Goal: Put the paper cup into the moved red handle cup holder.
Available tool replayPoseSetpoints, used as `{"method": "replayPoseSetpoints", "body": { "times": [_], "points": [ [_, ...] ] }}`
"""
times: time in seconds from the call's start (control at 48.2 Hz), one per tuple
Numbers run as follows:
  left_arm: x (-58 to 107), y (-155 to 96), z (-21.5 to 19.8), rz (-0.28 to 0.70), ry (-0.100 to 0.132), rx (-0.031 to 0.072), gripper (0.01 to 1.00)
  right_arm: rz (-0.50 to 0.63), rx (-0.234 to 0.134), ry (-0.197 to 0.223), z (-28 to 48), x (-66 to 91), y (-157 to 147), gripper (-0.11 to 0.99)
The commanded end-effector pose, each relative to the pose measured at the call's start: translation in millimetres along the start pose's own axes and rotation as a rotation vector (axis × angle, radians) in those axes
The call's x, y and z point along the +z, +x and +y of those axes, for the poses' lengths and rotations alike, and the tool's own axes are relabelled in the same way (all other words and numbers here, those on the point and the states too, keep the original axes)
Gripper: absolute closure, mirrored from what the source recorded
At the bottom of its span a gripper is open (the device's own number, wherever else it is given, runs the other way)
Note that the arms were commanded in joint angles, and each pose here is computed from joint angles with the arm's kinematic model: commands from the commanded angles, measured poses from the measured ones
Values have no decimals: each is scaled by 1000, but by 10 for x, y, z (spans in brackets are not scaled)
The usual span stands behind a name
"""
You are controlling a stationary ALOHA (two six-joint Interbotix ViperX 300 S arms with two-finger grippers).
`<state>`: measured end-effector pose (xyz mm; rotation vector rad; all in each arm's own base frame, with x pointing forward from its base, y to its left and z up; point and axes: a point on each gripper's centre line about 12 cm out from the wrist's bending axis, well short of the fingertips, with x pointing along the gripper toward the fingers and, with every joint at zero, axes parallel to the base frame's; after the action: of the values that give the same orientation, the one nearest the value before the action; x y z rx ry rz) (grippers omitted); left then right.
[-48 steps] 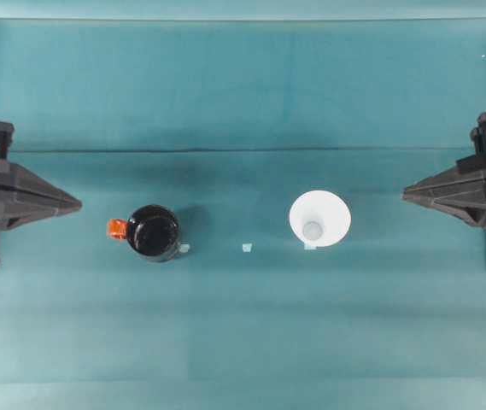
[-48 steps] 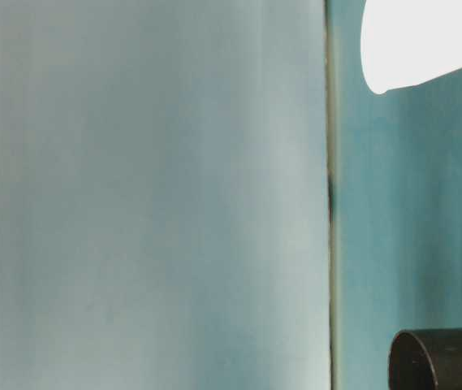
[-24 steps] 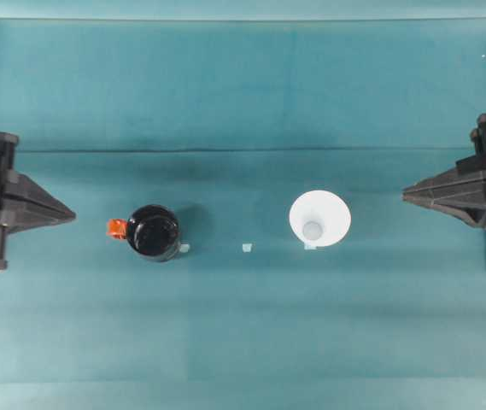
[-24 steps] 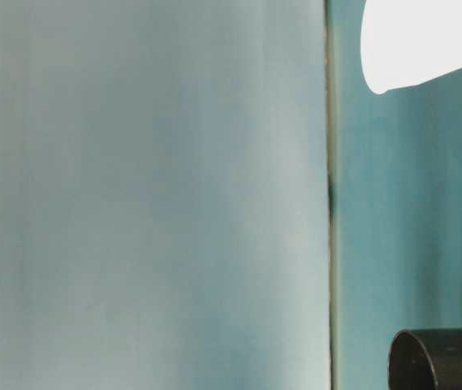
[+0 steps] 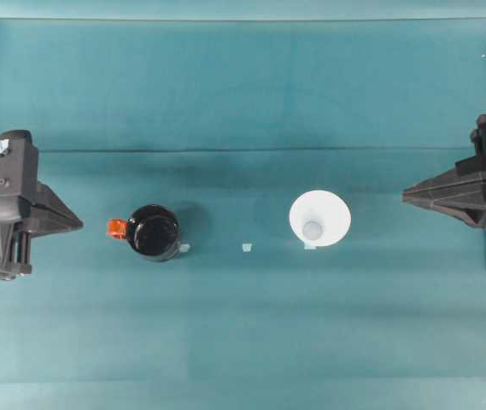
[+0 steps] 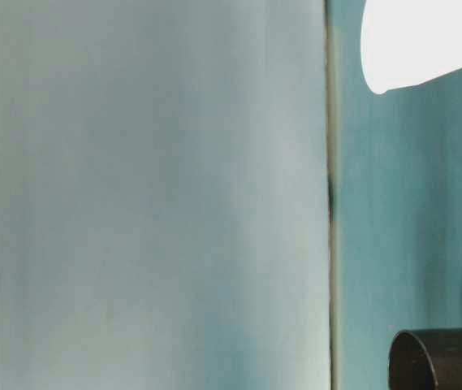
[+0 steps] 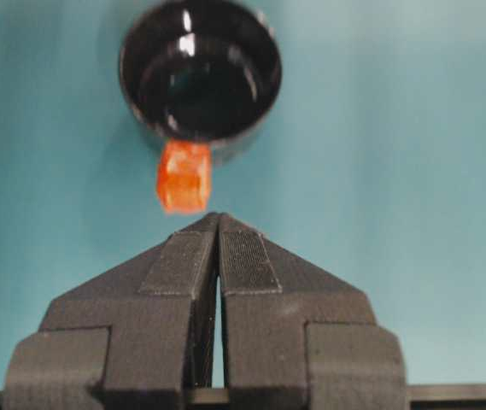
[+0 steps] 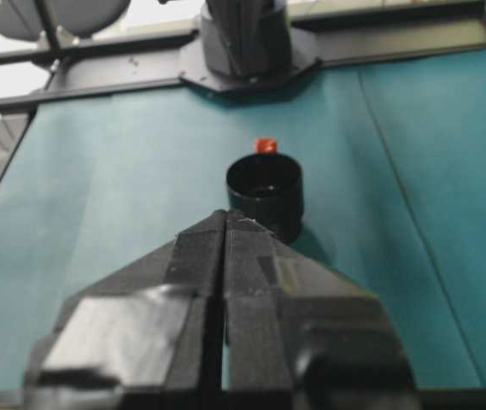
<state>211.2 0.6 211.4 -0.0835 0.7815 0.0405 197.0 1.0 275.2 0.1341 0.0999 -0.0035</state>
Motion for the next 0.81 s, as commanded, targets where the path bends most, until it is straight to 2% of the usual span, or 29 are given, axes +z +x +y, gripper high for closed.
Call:
{"method": "replayPoseSetpoints", "body": {
  "times": [0.0, 0.041, 0.062, 0.104, 0.187, 0.29, 0.373, 0.415, 0.519, 0.788],
  "points": [
    [76, -34, 24, -19, -22, 9, 976, -16, 5, 11, 14, 60, 3, 987],
    [76, -34, 48, -19, -41, 17, 940, -15, 5, 11, 14, 59, 1, 987],
    [69, -32, 51, -16, -48, 18, 906, -15, 5, 12, 14, 60, -2, 987],
    [69, -32, 52, -16, -46, 19, 819, -12, 5, 12, 15, 63, -7, 987],
    [67, -29, 51, -14, -52, 18, 590, -4, 5, 12, 15, 60, -25, 987],
    [56, -17, 55, -7, -53, 20, 256, -2, 6, 11, 19, 76, -49, 987],
    [44, -5, 57, 1, -47, 21, 72, 2, 6, 11, 19, 75, -65, 988],
    [43, 2, 54, 3, -48, 20, 41, 4, 6, 12, 20, 80, -70, 988],
    [-1, 66, 57, 35, -52, 23, 36, 7, 5, 11, 20, 77, -73, 988],
    [-101, 395, 73, 174, -40, 37, 34, 8, 5, 14, 20, 74, -70, 988]
  ]
}}
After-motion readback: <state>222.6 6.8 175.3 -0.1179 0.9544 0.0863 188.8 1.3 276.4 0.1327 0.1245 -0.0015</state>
